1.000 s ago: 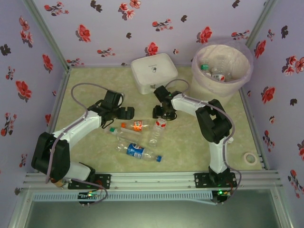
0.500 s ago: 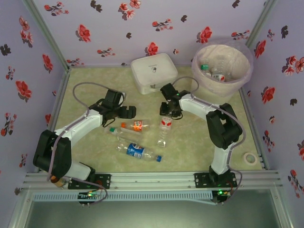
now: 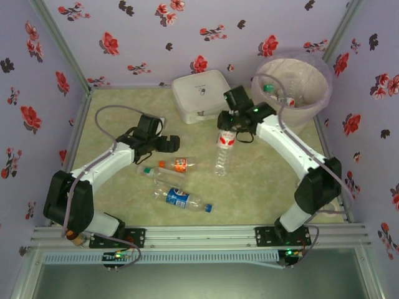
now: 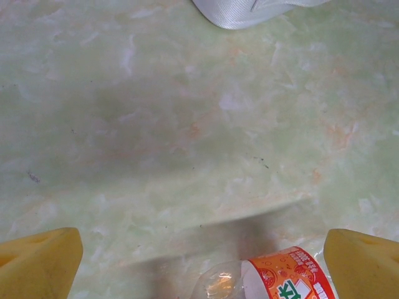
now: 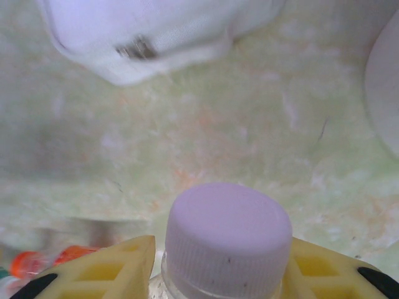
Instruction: Put the plastic bottles in the bin
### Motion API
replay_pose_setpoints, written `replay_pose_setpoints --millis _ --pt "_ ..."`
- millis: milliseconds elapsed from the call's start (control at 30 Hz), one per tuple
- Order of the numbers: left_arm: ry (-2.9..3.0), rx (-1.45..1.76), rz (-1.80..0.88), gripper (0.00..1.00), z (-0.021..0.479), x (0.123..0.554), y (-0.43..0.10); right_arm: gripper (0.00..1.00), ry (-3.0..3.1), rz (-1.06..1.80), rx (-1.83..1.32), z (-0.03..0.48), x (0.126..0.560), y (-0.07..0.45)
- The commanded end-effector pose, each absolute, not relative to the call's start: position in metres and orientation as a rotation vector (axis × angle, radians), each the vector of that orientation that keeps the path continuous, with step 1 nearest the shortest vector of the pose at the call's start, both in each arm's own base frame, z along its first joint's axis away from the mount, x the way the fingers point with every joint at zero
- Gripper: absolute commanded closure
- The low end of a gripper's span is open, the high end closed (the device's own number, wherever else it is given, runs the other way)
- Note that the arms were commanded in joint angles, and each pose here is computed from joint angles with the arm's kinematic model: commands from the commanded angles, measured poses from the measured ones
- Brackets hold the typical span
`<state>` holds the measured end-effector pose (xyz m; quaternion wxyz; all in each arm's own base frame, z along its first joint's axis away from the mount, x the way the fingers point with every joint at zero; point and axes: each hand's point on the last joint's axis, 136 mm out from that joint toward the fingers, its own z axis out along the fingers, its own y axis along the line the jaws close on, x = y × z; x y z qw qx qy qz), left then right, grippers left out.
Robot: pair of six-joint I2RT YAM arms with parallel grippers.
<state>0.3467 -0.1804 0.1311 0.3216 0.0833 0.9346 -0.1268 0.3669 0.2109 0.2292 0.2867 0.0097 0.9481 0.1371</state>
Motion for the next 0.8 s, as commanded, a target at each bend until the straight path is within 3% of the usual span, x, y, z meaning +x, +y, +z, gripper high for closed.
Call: replay_pose_setpoints --millis 0,367,600,767 --pt "2.438 0.221 -0.352 0.00 0.131 0.344 -0.179 0.95 2.438 0.352 -0.007 0.286 0.366 0.193" --pt "2.459 0.170 -0.436 0.00 0.124 0.341 -0.186 1.00 1.919 0.105 0.040 0.495 0.390 0.101" --pt "2.459 0.151 -0.428 0.00 0.123 0.339 -0.184 1.00 1.738 -0.107 0.200 0.537 0.424 0.020" --pt "2.454 0.158 -0.420 0.00 0.130 0.338 -0.182 1.00 1.699 -0.136 0.311 0.526 0.466 -0.022"
